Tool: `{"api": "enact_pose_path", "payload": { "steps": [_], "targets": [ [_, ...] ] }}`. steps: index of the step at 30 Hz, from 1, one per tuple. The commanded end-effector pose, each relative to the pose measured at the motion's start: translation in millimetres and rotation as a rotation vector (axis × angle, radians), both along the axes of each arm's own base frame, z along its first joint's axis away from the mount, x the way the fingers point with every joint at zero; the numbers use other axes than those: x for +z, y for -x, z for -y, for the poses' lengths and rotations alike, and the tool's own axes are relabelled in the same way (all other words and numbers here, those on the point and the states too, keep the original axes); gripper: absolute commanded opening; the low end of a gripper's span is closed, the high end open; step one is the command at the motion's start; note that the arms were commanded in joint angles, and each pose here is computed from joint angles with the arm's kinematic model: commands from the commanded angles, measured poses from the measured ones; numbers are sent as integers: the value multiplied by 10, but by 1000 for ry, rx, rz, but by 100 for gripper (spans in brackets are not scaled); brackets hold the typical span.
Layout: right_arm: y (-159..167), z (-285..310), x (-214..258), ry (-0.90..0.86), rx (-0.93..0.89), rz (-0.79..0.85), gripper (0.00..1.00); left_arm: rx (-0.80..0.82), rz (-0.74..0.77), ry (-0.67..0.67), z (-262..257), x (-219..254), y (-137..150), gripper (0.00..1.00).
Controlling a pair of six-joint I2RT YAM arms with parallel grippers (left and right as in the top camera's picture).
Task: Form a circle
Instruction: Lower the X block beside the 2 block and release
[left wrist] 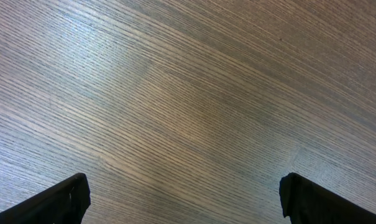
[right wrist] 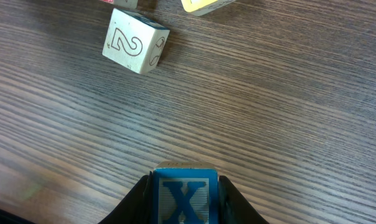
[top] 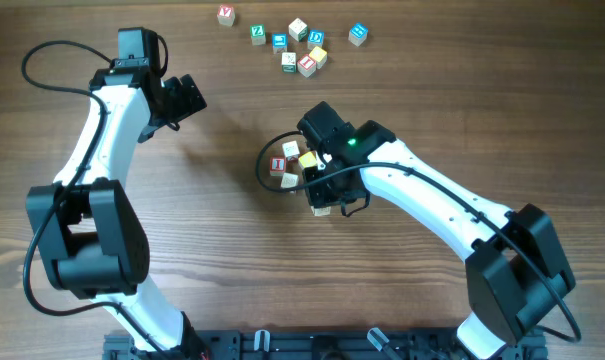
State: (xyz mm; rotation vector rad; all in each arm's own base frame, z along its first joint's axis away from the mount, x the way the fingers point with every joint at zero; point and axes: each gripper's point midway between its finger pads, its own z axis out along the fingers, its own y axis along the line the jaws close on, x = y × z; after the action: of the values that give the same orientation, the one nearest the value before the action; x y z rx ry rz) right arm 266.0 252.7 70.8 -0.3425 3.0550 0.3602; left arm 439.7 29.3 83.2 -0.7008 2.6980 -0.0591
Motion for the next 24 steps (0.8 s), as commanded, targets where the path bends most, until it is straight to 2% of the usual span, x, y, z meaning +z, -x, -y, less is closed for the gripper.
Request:
{"api": "enact_pose_path", "payload": {
  "steps": [1,14,24],
  "targets": [
    [21,11,-13,13,16,9,19,-1,28,-2,-15,110,-34,100],
    [-20,-24,-17,2,28,27,19,-1,28,-2,-15,110,-34,100],
    [-118,-93,-316,17,-6,6,19,-1,28,-2,-15,110,-34,100]
  ]
}}
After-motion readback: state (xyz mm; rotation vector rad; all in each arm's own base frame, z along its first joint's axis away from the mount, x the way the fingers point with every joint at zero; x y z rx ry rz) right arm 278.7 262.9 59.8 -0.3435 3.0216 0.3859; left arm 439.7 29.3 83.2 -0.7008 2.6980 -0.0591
